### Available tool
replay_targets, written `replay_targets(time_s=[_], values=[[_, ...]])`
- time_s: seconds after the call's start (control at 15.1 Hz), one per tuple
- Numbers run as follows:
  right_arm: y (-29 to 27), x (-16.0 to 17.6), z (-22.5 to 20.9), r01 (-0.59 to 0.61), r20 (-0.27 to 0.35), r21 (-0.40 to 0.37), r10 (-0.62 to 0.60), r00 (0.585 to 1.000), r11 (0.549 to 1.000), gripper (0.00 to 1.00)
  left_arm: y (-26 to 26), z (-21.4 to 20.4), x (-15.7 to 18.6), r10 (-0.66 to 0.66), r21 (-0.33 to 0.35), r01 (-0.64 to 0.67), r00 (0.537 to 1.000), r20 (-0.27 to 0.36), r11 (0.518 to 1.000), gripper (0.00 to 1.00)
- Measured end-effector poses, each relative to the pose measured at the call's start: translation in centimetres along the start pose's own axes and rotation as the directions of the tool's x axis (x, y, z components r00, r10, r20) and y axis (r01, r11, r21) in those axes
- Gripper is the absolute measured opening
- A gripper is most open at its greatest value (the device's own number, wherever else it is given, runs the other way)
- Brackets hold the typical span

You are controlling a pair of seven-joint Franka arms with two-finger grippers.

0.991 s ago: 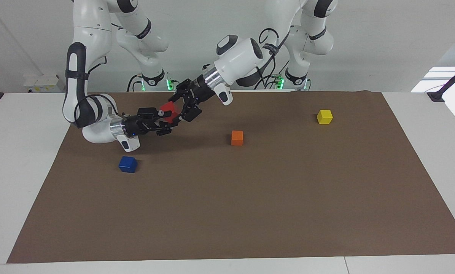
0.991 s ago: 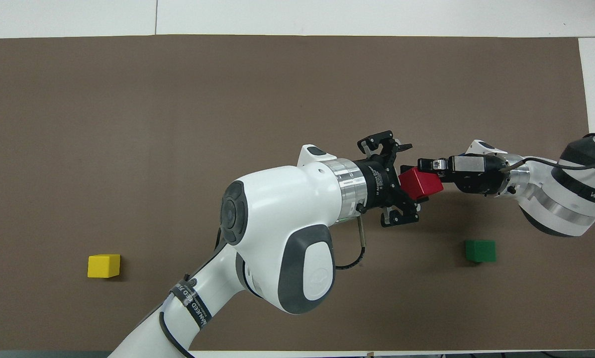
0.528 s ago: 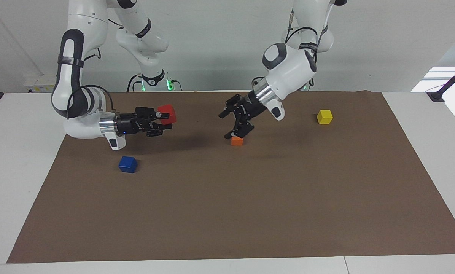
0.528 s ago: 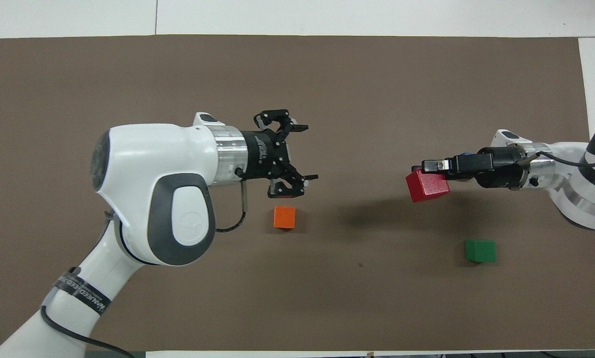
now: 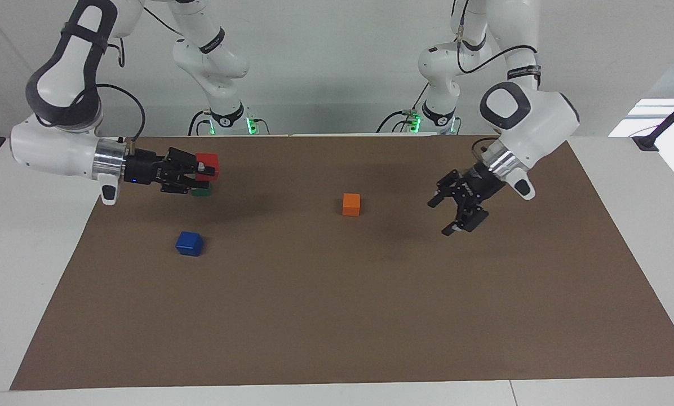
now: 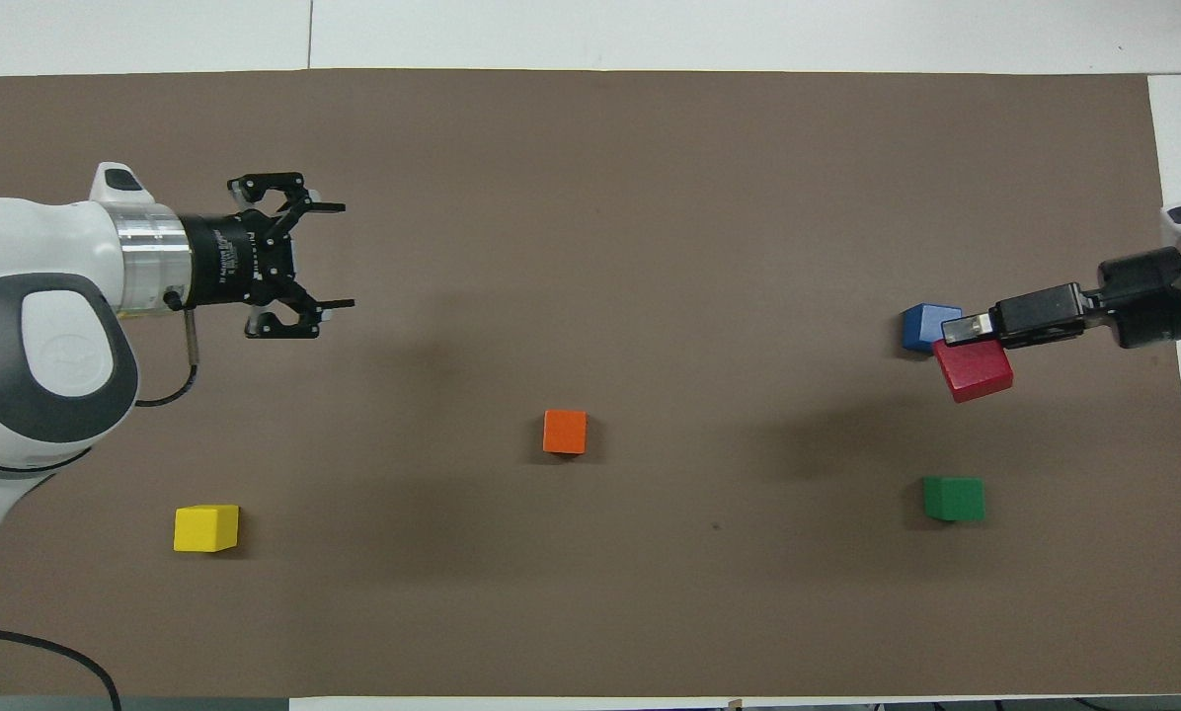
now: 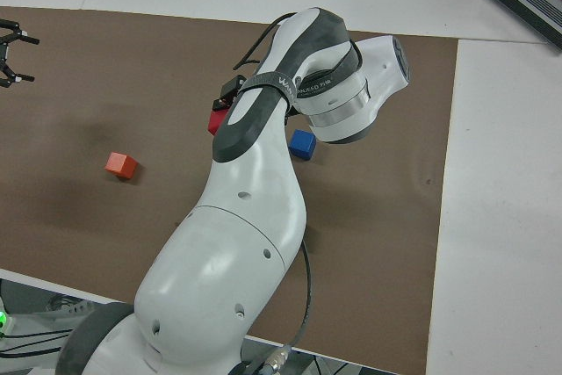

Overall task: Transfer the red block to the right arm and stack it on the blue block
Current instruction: 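Move the red cube over the blue cube with the right gripper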

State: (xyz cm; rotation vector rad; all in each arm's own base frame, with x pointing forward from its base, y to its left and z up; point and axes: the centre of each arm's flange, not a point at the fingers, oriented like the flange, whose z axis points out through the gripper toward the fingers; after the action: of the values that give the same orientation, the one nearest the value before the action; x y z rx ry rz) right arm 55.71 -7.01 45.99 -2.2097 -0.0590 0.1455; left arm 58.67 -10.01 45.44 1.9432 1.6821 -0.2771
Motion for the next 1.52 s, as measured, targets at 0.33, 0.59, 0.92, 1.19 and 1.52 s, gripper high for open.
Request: replay_targets(time_s=[0.33,0.59,0.92,1.19,1.52], values=[[-2.3,1.3,-3.5,0.048,0.086,-0.437,-0.011,0.996,0.898,0.56,0.5,-3.8,4.2,0.340,0.155,-0.315,0.925,-0.170,0.936,1.00],[-2.2,4.4,-3.2,0.101,0.070,-0.643,-0.073,0.995,0.759,0.56,0.0,-7.2,5.1,0.688,0.522,-0.540,0.713,-0.134,0.661,1.00],[-1.3,6.6,-3.4,0.042,-0.032,-0.746,-0.099,0.995,0.664,0.56,-1.5,-11.5,2.5,0.881,0.639,-0.705,0.465,0.087,0.309,1.00],[-2.4,7.9,0.9,-0.181,-0.210,-0.791,0.020,0.978,0.585,0.56,-3.4,-12.7,-1.3,0.899,0.658,-0.723,0.408,0.160,0.211,1.00],[2.3,6.9,4.1,-0.212,-0.290,-0.795,-0.049,0.956,0.569,0.56,-6.3,-11.6,-5.7,0.912,0.652,-0.750,0.340,0.229,0.115,1.00]])
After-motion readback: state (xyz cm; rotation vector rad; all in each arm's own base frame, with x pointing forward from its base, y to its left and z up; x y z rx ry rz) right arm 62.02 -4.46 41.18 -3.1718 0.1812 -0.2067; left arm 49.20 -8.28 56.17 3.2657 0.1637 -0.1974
